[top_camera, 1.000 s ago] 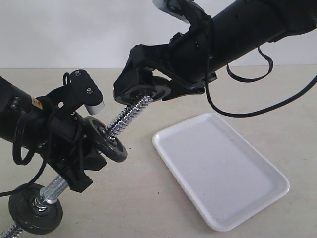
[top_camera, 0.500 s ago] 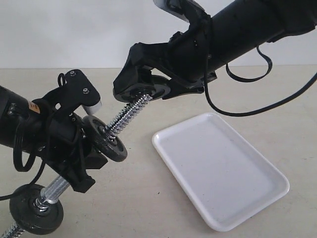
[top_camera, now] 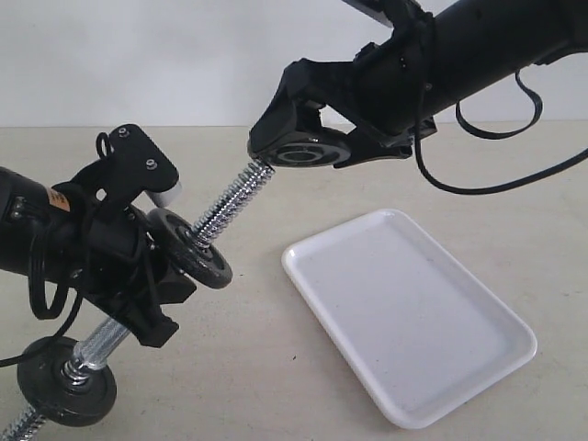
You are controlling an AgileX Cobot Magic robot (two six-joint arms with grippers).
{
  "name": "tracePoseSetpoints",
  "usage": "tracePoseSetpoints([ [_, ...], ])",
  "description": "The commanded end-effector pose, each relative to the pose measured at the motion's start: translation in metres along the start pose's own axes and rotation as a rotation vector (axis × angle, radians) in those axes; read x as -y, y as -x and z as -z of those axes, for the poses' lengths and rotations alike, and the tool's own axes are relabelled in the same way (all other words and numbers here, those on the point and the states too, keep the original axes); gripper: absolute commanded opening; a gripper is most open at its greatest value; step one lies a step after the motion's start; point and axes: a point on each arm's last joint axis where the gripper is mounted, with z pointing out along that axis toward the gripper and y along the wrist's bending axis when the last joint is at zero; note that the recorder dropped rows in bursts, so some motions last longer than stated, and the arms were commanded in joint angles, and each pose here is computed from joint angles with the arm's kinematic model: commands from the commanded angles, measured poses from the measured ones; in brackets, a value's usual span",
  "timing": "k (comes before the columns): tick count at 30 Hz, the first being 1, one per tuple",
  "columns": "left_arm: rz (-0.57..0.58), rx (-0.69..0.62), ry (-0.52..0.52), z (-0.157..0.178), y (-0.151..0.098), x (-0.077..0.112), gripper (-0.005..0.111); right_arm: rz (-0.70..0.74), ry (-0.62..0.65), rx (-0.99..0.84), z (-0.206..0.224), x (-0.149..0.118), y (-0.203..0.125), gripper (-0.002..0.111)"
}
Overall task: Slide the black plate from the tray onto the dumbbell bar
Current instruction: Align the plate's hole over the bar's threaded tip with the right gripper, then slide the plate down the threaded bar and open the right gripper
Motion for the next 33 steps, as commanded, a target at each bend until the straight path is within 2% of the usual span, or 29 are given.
tracePoseSetpoints([
  [1, 0.056, 0.206, 0.118, 0.019, 0.025, -0.011, 0.004, -0.003, 0.065, 0.029, 0.009, -0.012, 0.003, 0.0],
  [9, 0.056, 0.233, 0.141, 0.02, 0.027, -0.013, 0.004, -0.022, 0.123, -0.033, 0.01, -0.017, -0.002, 0.0],
  [14, 0.056, 0.227, 0.135, 0.02, 0.027, -0.013, 0.004, -0.021, 0.097, 0.034, 0.009, -0.015, 0.004, 0.0],
  [19, 0.056, 0.224, 0.133, 0.02, 0.027, -0.013, 0.004, -0.017, 0.147, 0.132, 0.01, -0.019, 0.012, 0.0],
  [33, 0.077, 0.244, 0.141, 0.021, 0.028, -0.014, 0.004, -0.039, 0.158, 0.08, -0.005, -0.013, 0.009, 0.0],
])
